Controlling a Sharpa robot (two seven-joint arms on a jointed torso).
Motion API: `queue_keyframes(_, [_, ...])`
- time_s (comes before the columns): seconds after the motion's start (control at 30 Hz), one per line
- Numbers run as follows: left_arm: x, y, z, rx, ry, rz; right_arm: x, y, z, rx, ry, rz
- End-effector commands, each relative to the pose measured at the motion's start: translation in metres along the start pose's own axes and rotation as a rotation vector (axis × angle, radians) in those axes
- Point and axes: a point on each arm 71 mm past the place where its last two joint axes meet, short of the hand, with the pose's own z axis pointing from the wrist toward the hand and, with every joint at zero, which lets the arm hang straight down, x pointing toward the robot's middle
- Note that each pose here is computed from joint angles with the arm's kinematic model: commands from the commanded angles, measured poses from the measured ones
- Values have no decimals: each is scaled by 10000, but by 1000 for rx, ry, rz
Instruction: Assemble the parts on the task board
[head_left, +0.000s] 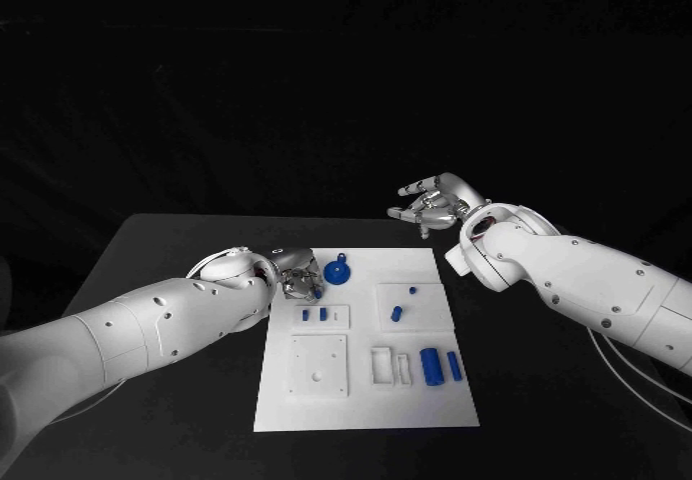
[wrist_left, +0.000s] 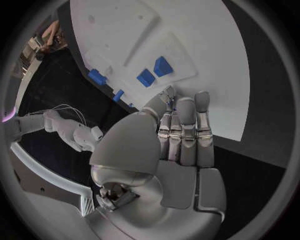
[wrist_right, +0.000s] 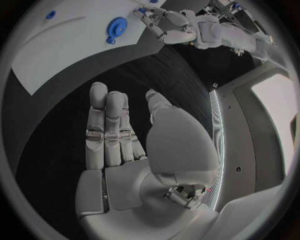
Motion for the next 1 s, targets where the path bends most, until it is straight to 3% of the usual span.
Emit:
queue_keyframes(0.03, [102,27,-6,-20,67,20,4,12,1,-10,3,-1])
queue_keyframes(0.4, [65,38,-15,-9,16,6,11,6,0,-8,19,-4])
queue_keyframes(1.0, [-1,191,-99,-34,-49,-6,47,-66,-37,-4,115,-63])
